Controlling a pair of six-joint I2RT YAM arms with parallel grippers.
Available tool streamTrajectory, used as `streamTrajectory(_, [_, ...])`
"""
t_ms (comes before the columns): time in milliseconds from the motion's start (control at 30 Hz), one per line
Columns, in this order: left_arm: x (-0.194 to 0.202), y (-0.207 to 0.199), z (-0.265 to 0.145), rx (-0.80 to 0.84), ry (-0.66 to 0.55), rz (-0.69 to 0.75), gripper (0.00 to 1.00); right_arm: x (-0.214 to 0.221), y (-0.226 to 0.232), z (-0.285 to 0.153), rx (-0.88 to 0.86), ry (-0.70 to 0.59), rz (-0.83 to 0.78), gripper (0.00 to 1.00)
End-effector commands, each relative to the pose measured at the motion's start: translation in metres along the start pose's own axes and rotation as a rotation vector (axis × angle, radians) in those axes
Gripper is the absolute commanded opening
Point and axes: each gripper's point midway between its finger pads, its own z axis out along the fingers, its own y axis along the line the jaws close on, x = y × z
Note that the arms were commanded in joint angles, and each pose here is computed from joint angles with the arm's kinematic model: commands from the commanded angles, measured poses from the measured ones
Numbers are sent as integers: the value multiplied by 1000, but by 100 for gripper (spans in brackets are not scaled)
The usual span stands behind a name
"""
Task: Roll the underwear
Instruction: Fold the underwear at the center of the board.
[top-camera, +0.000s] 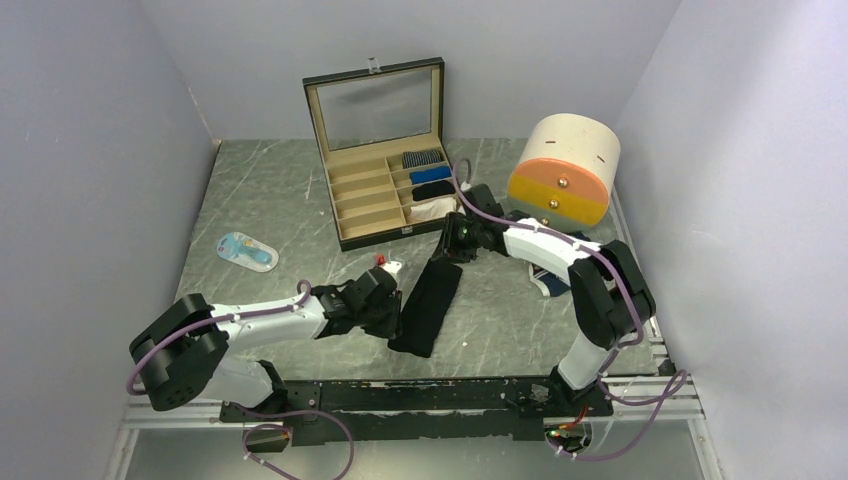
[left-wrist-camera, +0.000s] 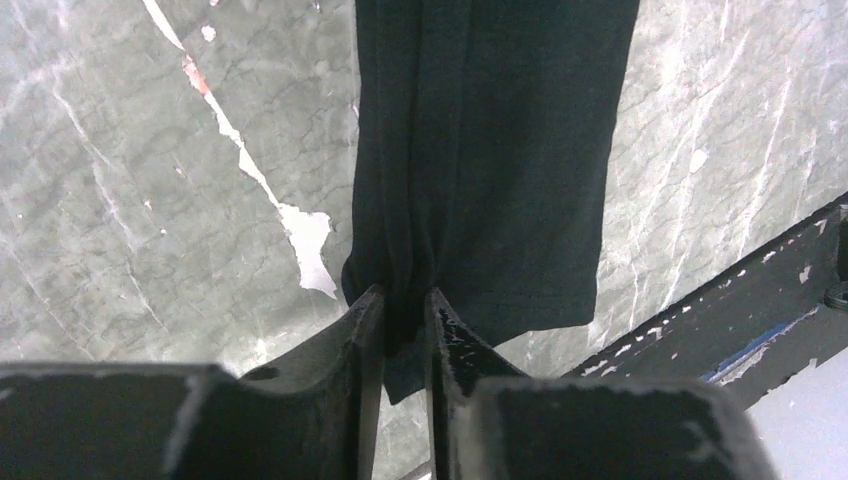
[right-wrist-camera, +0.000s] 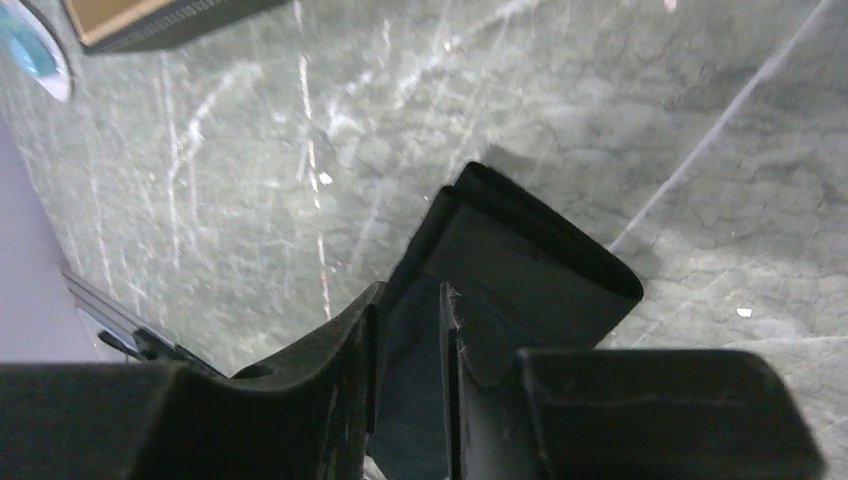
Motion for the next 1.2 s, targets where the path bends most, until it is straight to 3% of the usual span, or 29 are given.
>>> streamTrajectory(0, [-11,-9,-7,15,-22,-7,28,19,-3,5,-66,38,-51,27])
streamTrajectory(300, [-24,-17,-33,33,-59,-2,52,22,-39,21,65,29,-112,25])
streamTrajectory(467, [-33,-13,-51,12,-116,-17,55,21,-44,27,96,63,-137,27])
streamTrajectory(800, [-33,11,-72,-69,-202,-68,64,22,-1,-15,-64,20,-256,38])
streamTrajectory(1000, [-34,24,-79,-114,-241,-90,72,66,18,-24,-189,77,-242,37])
streamTrajectory(1167, [-32,26,-77,-125,-230,-86,74,79,1,-7,-114,90,-189,32])
